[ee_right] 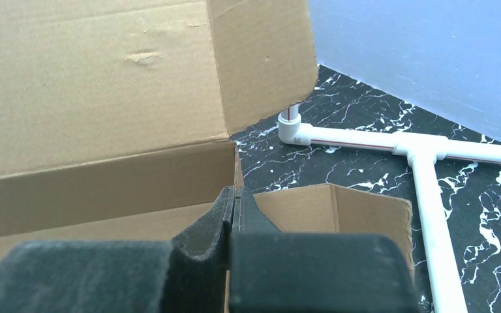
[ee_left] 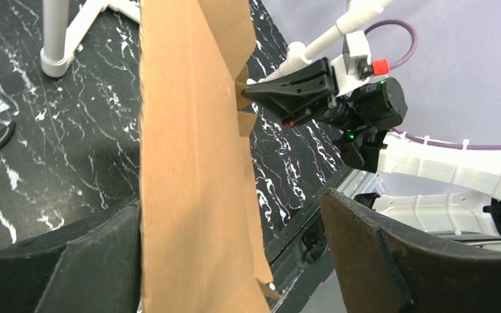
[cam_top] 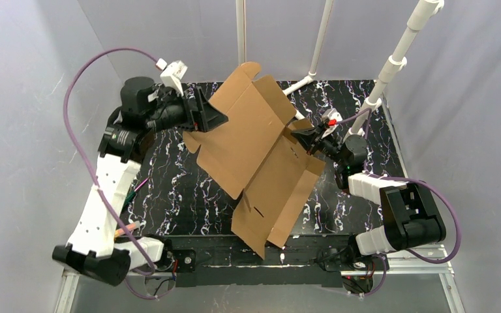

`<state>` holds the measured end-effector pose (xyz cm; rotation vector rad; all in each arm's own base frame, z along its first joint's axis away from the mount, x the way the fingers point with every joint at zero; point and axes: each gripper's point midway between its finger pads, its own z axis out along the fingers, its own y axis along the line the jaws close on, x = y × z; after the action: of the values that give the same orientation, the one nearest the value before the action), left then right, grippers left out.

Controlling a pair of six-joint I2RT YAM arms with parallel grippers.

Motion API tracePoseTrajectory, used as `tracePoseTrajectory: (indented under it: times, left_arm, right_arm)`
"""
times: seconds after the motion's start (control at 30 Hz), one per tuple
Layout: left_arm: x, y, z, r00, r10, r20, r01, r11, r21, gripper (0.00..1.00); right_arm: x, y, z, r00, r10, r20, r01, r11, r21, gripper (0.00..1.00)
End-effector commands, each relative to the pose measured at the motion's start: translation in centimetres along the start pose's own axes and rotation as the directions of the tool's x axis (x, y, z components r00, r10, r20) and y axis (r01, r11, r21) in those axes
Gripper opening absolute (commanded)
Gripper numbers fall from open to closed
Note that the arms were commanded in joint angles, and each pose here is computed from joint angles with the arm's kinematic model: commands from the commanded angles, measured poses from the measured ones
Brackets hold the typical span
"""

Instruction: Fold the paper box

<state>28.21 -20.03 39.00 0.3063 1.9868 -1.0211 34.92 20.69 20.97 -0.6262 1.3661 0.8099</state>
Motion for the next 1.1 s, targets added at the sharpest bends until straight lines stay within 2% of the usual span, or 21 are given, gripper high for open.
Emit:
tracePoseTrajectory:
  times: [0.0, 0.03, 0.13, 0.3, 0.5, 0.63, 0.87, 0.97, 1.07]
  left_arm:
    - [1.3, -0.4, -3.3, 0.994, 0.039, 0.097, -0.037, 0.999, -0.024, 0.95]
    - [1.8, -0.6, -3.6, 0.993, 0.024, 0.118, -0.023, 1.0, -0.011, 0.98]
    - [3.0, -1.0, -3.9, 0.985, -0.046, 0.168, 0.04, 0.998, 0.04, 0.98]
    - [4.6, 1.0, -4.1, 0.948, -0.219, 0.23, 0.23, 0.973, -0.023, 0.98]
    - [6.4, 2.2, -4.3, 0.791, -0.536, 0.295, 0.557, 0.83, 0.013, 0.98]
    - [7.1, 2.7, -5.2, 0.711, -0.608, 0.354, 0.634, 0.772, 0.053, 0.98]
    - [9.1, 2.5, -4.1, 0.591, -0.747, 0.304, 0.765, 0.638, 0.081, 0.98]
    - [9.4, 2.3, -3.8, 0.548, -0.786, 0.287, 0.811, 0.584, 0.051, 0.98]
    - [11.0, 2.9, -3.6, 0.512, -0.813, 0.276, 0.855, 0.514, -0.07, 0.98]
  right_arm:
    - [-3.7, 0.0, 0.2, 0.993, -0.032, 0.111, 0.033, 0.999, -0.007, 0.01]
    - [-3.8, 0.1, 0.2, 0.993, -0.031, 0.112, 0.032, 0.999, -0.009, 0.01]
    - [-3.7, 0.0, 0.2, 0.993, -0.028, 0.111, 0.029, 1.0, -0.008, 0.01]
    - [-3.8, -0.1, 0.2, 0.993, -0.028, 0.113, 0.028, 1.0, -0.003, 0.01]
    - [-3.6, -0.3, 0.2, 0.994, -0.031, 0.109, 0.03, 1.0, 0.005, 0.01]
    - [-3.5, -0.5, 0.3, 0.994, -0.031, 0.103, 0.03, 0.999, 0.01, 0.01]
    - [-3.2, -0.9, 0.4, 0.995, -0.031, 0.095, 0.029, 0.999, 0.025, 0.01]
    - [-3.1, -1.4, 0.4, 0.996, -0.029, 0.089, 0.024, 0.999, 0.049, 0.01]
    - [-2.7, -2.1, 0.6, 0.997, -0.009, 0.076, 0.003, 0.996, 0.084, 0.01]
